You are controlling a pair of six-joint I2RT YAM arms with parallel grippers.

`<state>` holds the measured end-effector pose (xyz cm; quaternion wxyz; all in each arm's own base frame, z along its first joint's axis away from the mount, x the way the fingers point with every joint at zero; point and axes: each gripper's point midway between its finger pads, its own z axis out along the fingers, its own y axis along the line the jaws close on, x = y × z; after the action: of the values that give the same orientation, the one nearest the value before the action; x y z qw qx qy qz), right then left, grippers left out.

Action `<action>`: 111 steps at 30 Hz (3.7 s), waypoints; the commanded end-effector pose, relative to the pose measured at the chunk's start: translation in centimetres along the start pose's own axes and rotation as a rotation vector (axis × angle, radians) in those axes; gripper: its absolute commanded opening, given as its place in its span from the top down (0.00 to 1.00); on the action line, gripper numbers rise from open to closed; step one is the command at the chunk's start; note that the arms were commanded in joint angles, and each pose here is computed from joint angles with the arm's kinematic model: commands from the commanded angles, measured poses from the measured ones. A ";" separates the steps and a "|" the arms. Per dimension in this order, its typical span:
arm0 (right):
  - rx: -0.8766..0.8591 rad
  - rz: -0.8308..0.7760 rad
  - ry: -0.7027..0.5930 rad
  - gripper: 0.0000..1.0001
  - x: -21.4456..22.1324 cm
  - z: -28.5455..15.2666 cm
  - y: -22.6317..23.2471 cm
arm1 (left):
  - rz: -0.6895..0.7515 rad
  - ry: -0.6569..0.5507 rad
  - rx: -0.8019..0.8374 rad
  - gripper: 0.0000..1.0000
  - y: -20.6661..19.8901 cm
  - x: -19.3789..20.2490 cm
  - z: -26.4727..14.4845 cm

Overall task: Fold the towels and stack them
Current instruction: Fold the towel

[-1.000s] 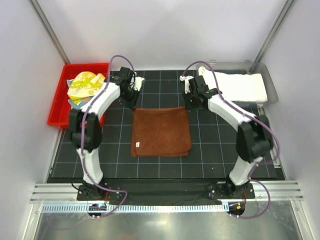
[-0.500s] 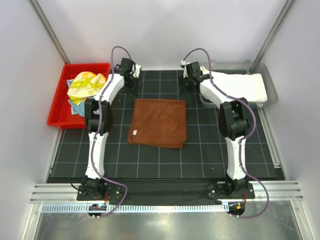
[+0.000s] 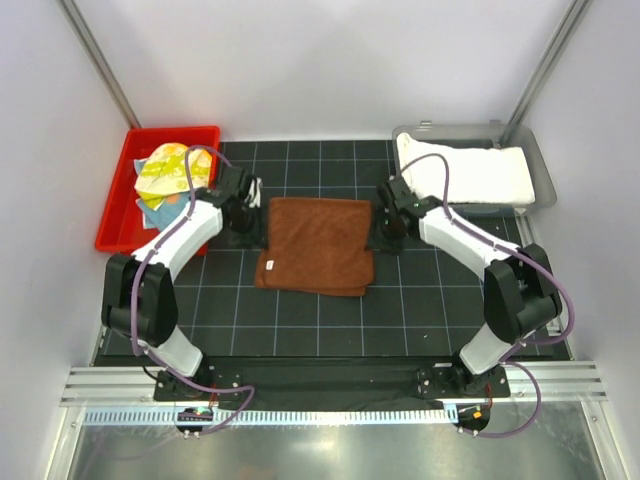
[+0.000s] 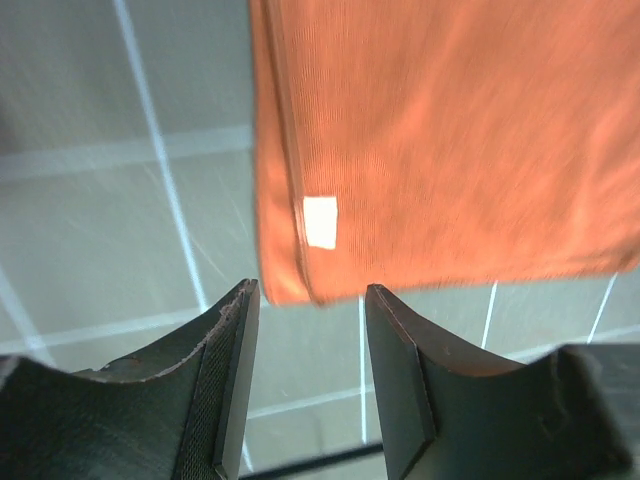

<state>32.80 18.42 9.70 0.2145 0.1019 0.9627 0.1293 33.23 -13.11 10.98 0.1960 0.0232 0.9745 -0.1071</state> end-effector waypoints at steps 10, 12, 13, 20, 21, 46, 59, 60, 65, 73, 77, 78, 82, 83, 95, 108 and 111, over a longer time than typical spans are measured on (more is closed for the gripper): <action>-0.024 0.194 0.089 0.51 7.3 2.7 -0.2 | -0.183 0.032 0.108 0.54 -1.7 4.5 4.1; -0.019 0.209 0.085 0.51 7.3 2.9 -0.4 | -0.197 0.036 0.111 0.55 -1.7 4.8 4.4; -0.021 0.210 0.085 0.52 7.5 2.9 -0.4 | -0.202 0.041 0.117 0.56 -1.9 4.9 4.5; -0.005 0.219 0.079 0.62 8.0 3.0 -1.3 | -0.221 0.052 0.094 0.60 -1.5 5.9 4.9; -0.005 0.219 0.079 0.62 8.1 3.0 -1.3 | -0.224 0.051 0.089 0.60 -1.4 6.0 4.8; 0.002 0.204 0.066 0.69 8.0 2.9 -1.6 | -0.241 0.071 0.004 0.63 -0.3 8.3 4.7; -0.002 0.199 0.064 0.72 7.9 2.7 -1.5 | -0.241 0.087 0.016 0.72 -0.9 8.7 5.1; -0.002 0.199 0.064 0.72 7.9 2.8 -1.5 | -0.242 0.083 0.018 0.75 -1.0 8.6 5.0; -0.004 0.199 0.063 0.76 7.9 2.8 -1.5 | -0.244 0.074 0.019 0.94 -1.1 8.2 4.6; -0.033 0.182 0.042 0.99 6.6 2.1 -0.3 | -0.217 0.071 -0.013 1.00 -0.9 7.1 3.9; -0.070 0.162 0.016 0.99 4.6 0.7 1.4 | -0.186 -0.002 -0.018 1.00 -1.8 3.1 1.3; -0.084 0.164 0.015 0.99 4.3 0.3 1.8 | -0.182 -0.015 -0.016 1.00 -1.9 2.5 0.6; -0.121 0.165 0.004 0.99 3.5 -0.8 2.9 | -0.168 -0.040 -0.010 1.00 -2.5 0.9 -1.7; -0.117 0.166 0.005 0.99 3.5 -0.8 2.8 | -0.170 -0.040 -0.009 1.00 -2.5 1.0 -1.8; -0.103 0.190 0.043 0.99 6.0 0.4 1.2 | -0.259 0.060 0.045 0.58 -1.8 8.4 2.7; -0.101 0.187 0.041 0.99 6.2 0.4 1.0 | -0.310 0.048 0.016 0.60 -1.2 8.5 4.7; -0.102 0.186 0.037 0.99 6.1 0.4 1.0 | -0.312 0.058 0.010 0.62 -1.2 8.6 5.1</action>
<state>26.99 20.53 5.63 0.1639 0.1791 0.9534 0.1789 26.16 -15.02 3.37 0.1353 -0.1172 0.9741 -0.1381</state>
